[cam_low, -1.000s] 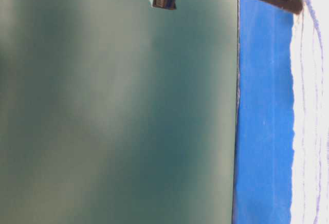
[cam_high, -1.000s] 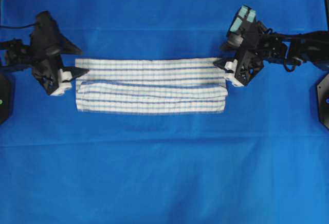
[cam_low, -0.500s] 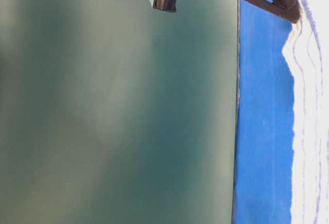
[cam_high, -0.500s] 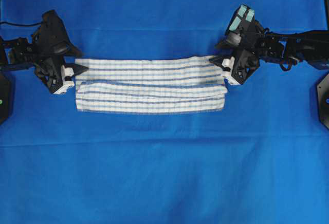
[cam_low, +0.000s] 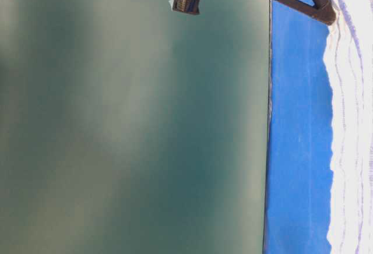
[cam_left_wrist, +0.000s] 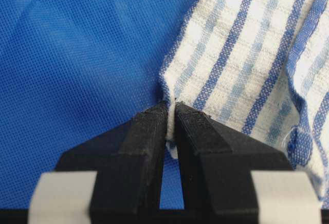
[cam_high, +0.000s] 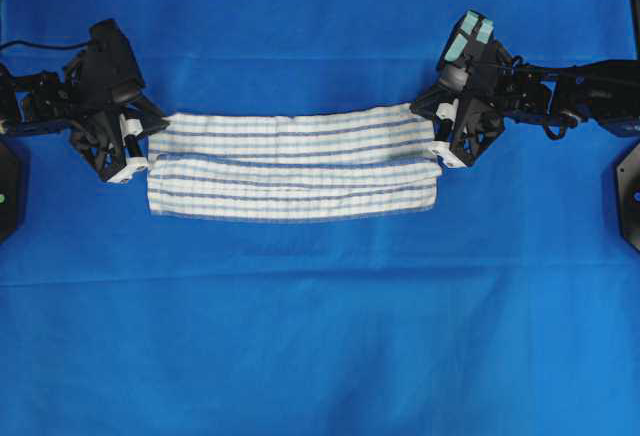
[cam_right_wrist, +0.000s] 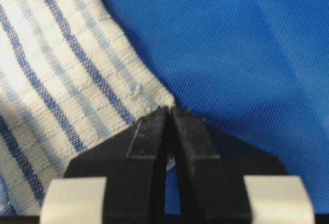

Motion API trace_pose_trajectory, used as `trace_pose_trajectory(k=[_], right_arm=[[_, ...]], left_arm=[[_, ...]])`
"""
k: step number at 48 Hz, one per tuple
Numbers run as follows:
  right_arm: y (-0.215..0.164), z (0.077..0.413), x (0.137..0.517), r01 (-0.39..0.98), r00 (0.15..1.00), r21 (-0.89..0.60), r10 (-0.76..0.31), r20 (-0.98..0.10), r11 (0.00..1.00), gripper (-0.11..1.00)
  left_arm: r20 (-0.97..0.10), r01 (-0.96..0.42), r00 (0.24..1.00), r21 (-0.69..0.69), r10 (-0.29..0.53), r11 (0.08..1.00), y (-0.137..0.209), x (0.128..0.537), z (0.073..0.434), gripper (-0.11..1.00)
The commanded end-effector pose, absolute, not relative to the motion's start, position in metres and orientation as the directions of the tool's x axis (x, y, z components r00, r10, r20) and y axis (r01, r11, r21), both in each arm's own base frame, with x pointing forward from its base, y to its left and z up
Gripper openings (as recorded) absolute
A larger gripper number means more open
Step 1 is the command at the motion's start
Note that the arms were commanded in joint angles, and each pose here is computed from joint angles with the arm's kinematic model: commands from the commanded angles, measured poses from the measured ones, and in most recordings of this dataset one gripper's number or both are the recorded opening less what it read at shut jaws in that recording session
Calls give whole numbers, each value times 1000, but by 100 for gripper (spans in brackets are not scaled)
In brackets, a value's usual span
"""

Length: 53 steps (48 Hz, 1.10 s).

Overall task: Fold the blue towel.
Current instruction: 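Grasp the folded towel's left and right ends with both grippers, then rotate the towel strip vertical, left gripper swinging its end downward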

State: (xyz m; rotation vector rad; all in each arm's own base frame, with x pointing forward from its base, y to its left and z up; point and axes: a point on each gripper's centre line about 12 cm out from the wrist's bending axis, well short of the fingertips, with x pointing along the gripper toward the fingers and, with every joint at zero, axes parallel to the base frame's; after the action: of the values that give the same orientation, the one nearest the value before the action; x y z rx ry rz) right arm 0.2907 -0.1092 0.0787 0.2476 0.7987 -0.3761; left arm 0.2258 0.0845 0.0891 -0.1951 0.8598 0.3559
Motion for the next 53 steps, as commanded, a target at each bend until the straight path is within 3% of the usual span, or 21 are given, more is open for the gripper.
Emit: trace_pose_trajectory(k=[1,15,32,53], right_arm=[[-109,90,292,418,656,80,-240,-716,905,3],[-107,147,285,411,723,84,-269,-637,908,3],[-98,211,260,400,787,76,-300,-539,914,3],[-96,227,252,395,816,75,-312,-487,916,3]], left_arm=[[-745,-377,624,-22,236,926,88,233,101,3],[-736,-371,636,-28,232,928,89,241,148,3],[-624,-335,743,-34,242,942,74,225,206,3],[-541,-265,817,-43,201,963,55,221,228,3]])
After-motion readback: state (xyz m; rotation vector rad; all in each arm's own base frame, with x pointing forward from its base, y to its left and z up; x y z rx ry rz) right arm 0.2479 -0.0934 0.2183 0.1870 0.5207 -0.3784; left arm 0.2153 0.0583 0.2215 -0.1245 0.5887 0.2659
